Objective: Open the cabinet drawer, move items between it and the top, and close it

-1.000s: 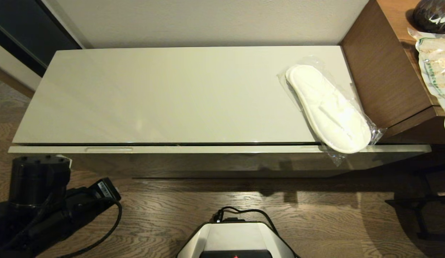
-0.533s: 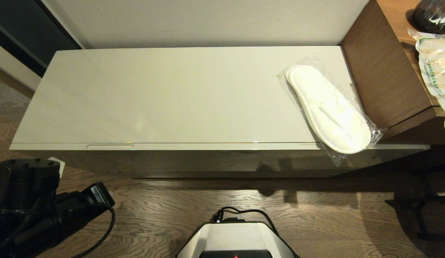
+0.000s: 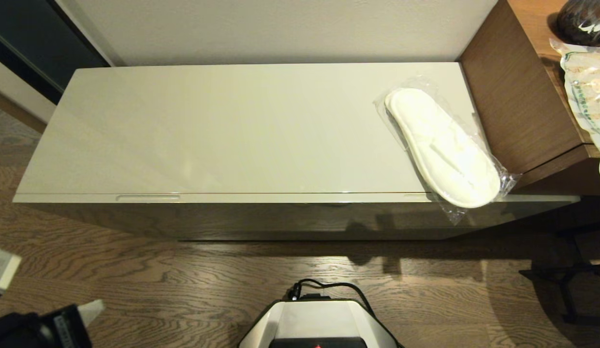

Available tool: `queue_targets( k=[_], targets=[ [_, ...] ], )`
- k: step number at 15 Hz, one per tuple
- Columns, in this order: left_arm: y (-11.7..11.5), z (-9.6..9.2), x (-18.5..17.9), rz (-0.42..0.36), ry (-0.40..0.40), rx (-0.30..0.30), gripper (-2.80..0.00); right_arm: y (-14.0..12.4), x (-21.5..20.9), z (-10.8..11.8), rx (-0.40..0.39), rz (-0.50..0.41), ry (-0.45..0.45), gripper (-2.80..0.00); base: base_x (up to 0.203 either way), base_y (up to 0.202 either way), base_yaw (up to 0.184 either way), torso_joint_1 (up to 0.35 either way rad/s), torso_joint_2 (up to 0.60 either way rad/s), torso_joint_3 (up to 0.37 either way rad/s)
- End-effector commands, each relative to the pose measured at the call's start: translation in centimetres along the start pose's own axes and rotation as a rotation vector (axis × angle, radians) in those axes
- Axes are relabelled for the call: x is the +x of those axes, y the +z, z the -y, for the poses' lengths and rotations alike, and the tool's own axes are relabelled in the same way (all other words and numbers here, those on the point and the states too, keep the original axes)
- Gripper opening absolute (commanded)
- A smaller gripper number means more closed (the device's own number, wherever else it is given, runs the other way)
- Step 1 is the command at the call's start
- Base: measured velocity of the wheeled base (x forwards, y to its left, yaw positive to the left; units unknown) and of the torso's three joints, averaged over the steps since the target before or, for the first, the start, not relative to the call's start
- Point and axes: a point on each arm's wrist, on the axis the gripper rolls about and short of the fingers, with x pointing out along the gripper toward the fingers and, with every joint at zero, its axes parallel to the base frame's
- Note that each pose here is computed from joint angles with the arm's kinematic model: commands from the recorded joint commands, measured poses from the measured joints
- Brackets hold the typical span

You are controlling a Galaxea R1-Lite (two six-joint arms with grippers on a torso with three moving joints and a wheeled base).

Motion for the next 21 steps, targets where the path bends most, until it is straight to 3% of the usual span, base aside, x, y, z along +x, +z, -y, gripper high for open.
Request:
queue_targets(
  k=[1, 5, 10, 12, 13, 17, 21],
  targets=[
    [-2.2, -2.7, -4.7, 0.136, -0.025, 0.044, -2.8, 0.0, 0.0, 0.0, 0.0, -0.003, 0.001, -2.8, 0.0, 0.0, 0.0, 0.0, 0.0, 0.0],
    [-5.8, -5.1, -8.3, 0.02, -0.059, 0.211, -2.8, 0.0, 0.0, 0.0, 0.0, -0.003, 0.001, -2.8, 0.0, 0.0, 0.0, 0.0, 0.0, 0.0],
    [-5.8, -5.1, -8.3, 0.02, -0.059, 0.211, -2.8, 0.0, 0.0, 0.0, 0.0, -0.003, 0.001, -2.8, 0.0, 0.0, 0.0, 0.0, 0.0, 0.0],
    [-6.0, -5.2, -9.7, -0.045, -0.066, 0.167, -2.8, 0.0, 0.0, 0.0, 0.0, -0.003, 0.001, -2.8, 0.0, 0.0, 0.0, 0.0, 0.0, 0.0],
    [-6.6, -5.4, -10.9, -0.133, -0.048, 0.141, -2.8, 0.0, 0.0, 0.0, 0.0, -0.003, 0.001, -2.8, 0.0, 0.0, 0.0, 0.0, 0.0, 0.0],
    [-6.5, -4.8, -13.1, -0.142, -0.089, 0.047, -2.8, 0.0, 0.0, 0.0, 0.0, -0.003, 0.002, -2.8, 0.0, 0.0, 0.0, 0.0, 0.0, 0.0],
    [-9.1, -4.9, -13.2, -0.188, -0.12, 0.138, -2.8, 0.0, 0.0, 0.0, 0.0, -0.003, 0.001, -2.8, 0.0, 0.0, 0.0, 0.0, 0.0, 0.0]
  ],
)
